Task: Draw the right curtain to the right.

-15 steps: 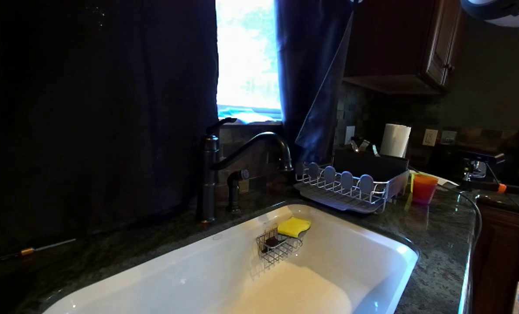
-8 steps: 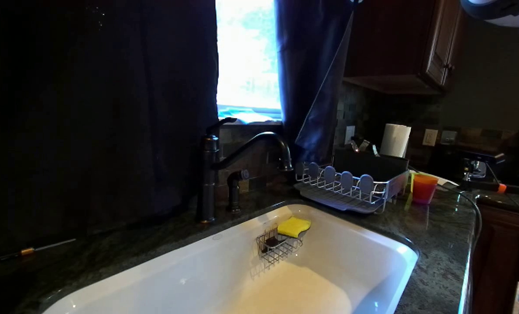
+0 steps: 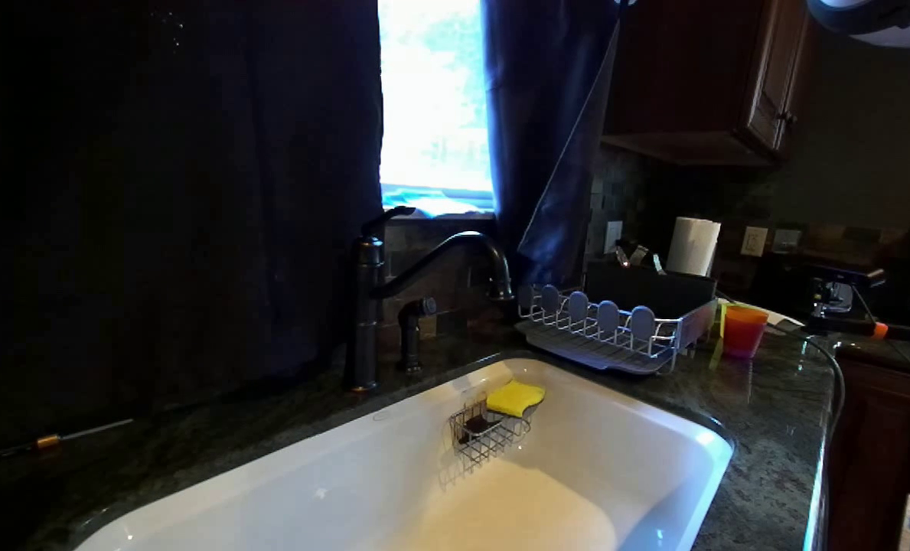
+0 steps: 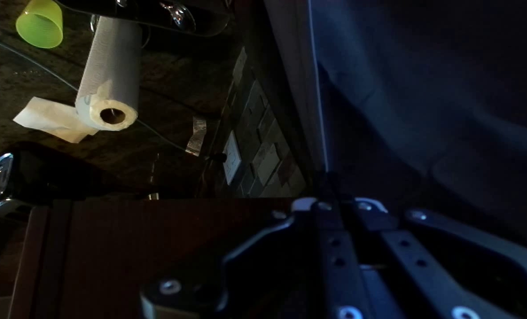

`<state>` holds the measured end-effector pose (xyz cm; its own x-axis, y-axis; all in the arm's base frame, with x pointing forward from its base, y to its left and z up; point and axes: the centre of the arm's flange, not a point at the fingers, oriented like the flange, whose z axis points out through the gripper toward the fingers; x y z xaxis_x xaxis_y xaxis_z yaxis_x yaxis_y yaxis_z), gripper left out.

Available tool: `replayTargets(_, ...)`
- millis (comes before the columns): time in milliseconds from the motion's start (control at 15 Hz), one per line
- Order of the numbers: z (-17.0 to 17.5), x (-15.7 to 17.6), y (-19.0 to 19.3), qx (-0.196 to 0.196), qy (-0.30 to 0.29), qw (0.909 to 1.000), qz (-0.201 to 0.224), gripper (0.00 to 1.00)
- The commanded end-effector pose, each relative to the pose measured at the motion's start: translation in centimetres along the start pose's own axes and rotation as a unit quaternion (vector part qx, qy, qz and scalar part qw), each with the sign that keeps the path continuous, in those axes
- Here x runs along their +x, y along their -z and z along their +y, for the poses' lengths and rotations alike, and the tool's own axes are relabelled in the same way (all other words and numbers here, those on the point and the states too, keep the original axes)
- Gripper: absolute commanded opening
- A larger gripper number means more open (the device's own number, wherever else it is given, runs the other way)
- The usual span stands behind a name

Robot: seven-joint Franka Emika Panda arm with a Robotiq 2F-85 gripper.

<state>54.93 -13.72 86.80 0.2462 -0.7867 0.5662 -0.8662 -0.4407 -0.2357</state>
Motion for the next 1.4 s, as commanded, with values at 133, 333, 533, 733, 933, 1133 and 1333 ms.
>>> replayTargets(133, 0.0, 0.0, 0.0, 0.0, 0.0, 1.0, 0.0, 0.02)
replayTargets(333, 0.1, 0.9, -0.2, 0.003, -0.01, 0.9999, 0.003, 0.01)
replayTargets(533, 1.6, 4.4, -1.2, 0.016, -0.046, 0.9988, 0.004, 0.01)
replayTargets(733, 4.4, 8.2, -3.1, 0.044, -0.087, 0.9953, -0.006, 0.01)
replayTargets(933, 7.2, 11.6, -5.9, 0.066, -0.132, 0.9887, -0.025, 0.01)
replayTargets(1133, 10.2, 14.6, -8.0, 0.086, -0.206, 0.9739, -0.038, 0.01)
replayTargets(1333, 12.4, 16.8, -9.2, 0.106, -0.279, 0.9536, -0.041, 0.01)
